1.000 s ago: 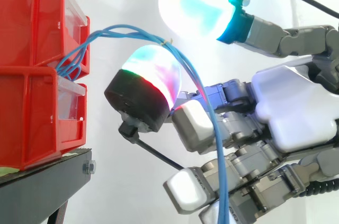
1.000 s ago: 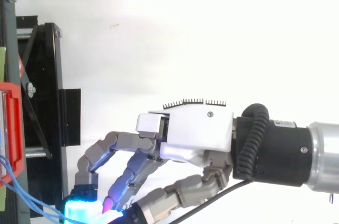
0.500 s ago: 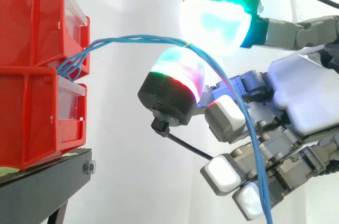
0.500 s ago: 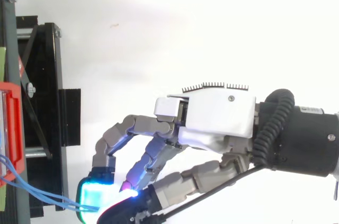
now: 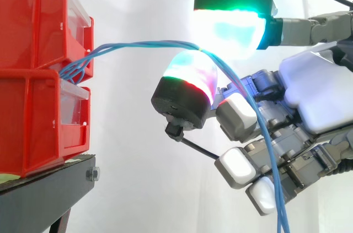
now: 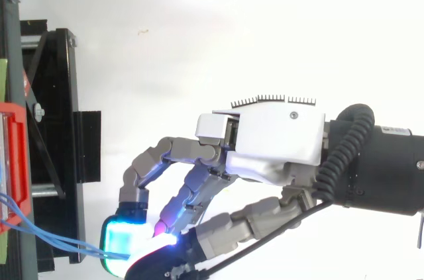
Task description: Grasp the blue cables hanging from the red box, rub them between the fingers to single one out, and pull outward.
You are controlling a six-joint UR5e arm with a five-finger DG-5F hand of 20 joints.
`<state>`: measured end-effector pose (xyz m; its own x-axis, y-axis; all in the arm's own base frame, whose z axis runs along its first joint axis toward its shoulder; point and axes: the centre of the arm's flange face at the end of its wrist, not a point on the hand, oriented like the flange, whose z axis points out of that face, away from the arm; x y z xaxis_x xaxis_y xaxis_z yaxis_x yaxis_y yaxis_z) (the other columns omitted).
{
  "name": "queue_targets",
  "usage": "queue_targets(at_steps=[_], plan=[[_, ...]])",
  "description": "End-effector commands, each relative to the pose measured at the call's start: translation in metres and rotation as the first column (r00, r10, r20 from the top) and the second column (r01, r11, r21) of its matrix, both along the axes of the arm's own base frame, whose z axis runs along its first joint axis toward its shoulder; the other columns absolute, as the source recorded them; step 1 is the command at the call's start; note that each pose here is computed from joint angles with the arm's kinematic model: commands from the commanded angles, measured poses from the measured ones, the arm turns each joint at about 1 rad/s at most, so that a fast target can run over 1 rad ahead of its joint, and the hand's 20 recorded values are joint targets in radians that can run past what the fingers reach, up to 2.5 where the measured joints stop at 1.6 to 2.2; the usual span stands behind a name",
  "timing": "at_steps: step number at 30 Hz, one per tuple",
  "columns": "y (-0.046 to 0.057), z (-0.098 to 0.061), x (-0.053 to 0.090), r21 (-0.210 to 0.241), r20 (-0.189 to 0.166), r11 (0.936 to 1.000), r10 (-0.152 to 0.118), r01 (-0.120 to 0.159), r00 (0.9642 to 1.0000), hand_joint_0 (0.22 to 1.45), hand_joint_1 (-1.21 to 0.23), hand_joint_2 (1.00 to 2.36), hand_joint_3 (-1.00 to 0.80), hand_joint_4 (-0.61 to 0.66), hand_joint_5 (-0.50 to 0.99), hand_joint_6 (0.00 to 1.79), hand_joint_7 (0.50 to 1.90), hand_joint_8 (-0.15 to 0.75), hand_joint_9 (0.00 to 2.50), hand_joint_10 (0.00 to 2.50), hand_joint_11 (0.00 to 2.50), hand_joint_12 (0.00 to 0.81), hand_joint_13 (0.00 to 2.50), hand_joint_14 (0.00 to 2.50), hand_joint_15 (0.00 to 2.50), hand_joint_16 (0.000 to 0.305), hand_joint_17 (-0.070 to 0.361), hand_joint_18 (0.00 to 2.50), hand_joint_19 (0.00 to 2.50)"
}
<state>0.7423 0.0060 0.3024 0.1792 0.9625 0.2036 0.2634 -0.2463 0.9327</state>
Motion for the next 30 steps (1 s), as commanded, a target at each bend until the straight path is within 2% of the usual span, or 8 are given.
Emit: queue_targets(at_steps=[1, 5, 9, 13, 15, 24, 28, 30], plan=[[-0.0008, 0.0040, -0.0006, 0.000, 0.005, 1.0000, -0.002, 0.002, 1.0000, 0.68, -0.90, 1.01, -0.14, -0.19, -0.15, 0.95, 0.95, 0.264, 0.93, 0.01, 0.63, 0.386, 0.76, 0.02, 0.49, 0.059, 0.132, 0.67, 0.47], [-0.0008, 0.0035, -0.0016, -0.001, -0.003, 1.0000, 0.000, 0.000, 1.0000, 0.71, -0.91, 1.01, -0.16, -0.20, -0.18, 0.96, 0.97, 0.233, 0.87, 0.02, 0.63, 0.366, 0.74, 0.02, 0.49, 0.054, 0.122, 0.64, 0.45], [-0.0008, 0.0035, -0.0016, -0.001, -0.003, 1.0000, 0.000, 0.000, 1.0000, 0.74, -0.92, 1.01, -0.28, -0.16, -0.19, 0.96, 0.90, 0.219, 0.85, 0.02, 0.64, 0.355, 0.73, 0.02, 0.48, 0.052, 0.118, 0.63, 0.45], [-0.0009, 0.0046, -0.0018, -0.001, -0.001, 1.0000, 0.000, 0.000, 1.0000, 0.68, -0.91, 1.01, -0.43, -0.10, -0.19, 0.95, 0.79, 0.217, 0.84, 0.02, 0.63, 0.355, 0.73, 0.02, 0.48, 0.053, 0.118, 0.64, 0.44], [-0.0009, 0.0046, -0.0018, -0.001, -0.001, 1.0000, 0.000, 0.000, 1.0000, 0.63, -0.90, 1.00, -0.50, -0.09, -0.19, 0.94, 0.78, 0.221, 0.86, 0.01, 0.64, 0.356, 0.73, 0.02, 0.49, 0.053, 0.118, 0.64, 0.45], [-0.0021, 0.0040, -0.0020, 0.000, -0.003, 1.0000, -0.002, 0.002, 1.0000, 0.50, -0.79, 1.00, -0.50, -0.04, -0.16, 0.92, 0.82, 0.260, 0.94, 0.01, 0.63, 0.385, 0.77, 0.02, 0.49, 0.058, 0.129, 0.66, 0.47], [-0.0032, 0.0046, -0.0019, 0.000, -0.003, 1.0000, -0.004, 0.004, 1.0000, 0.51, -0.76, 1.00, -0.50, -0.04, -0.15, 0.91, 0.83, 0.260, 0.97, 0.01, 0.64, 0.386, 0.79, 0.02, 0.50, 0.057, 0.128, 0.65, 0.48], [-0.0033, 0.0039, -0.0022, 0.000, -0.004, 1.0000, -0.004, 0.004, 1.0000, 0.59, -0.74, 1.00, -0.47, -0.05, -0.15, 0.91, 0.88, 0.250, 0.99, 0.02, 0.64, 0.371, 0.79, 0.02, 0.50, 0.053, 0.120, 0.63, 0.50]])
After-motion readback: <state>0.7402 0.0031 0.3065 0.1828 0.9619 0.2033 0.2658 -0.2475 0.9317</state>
